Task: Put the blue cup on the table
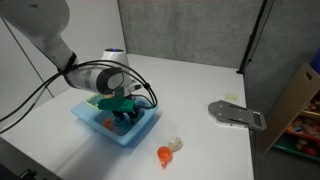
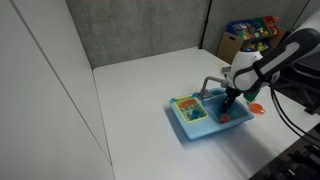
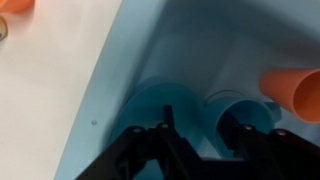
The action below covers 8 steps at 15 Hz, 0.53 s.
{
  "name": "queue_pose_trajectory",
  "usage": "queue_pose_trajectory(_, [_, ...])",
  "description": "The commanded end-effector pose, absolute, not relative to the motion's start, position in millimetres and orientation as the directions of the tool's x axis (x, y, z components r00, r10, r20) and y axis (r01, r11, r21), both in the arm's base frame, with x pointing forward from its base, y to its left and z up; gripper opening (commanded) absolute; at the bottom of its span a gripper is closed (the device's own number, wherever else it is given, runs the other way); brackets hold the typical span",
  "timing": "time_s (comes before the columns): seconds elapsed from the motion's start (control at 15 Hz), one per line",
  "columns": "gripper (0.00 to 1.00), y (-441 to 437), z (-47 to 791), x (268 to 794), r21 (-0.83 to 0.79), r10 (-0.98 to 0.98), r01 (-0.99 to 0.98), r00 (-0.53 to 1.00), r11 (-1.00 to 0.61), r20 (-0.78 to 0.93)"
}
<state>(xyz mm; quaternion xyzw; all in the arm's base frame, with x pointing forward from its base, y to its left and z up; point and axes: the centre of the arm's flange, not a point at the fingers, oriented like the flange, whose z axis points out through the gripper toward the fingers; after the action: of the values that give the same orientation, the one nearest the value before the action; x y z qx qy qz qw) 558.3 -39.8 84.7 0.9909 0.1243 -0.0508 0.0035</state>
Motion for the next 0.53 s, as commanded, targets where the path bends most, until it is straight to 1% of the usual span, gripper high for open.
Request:
queue_pose_trajectory(0.0, [0.16,-44.4,94.6,560.3,0.003,0.248,0.249,0.963,-0.968,-0.103])
queue_pose_trajectory(0.13, [0.03,-44.9,97.0,559.5,0.001,0.246,0.248,0.964,-0.969,-0.101])
queue_pose_trajectory(0.27, [0.00,-45.7,103.0,557.7,-0.001,0.244,0.245,0.965,-0.970,-0.101])
queue_pose_trajectory(0.47, [0.03,-48.6,117.5,556.0,0.003,0.232,0.234,0.968,-0.972,-0.094])
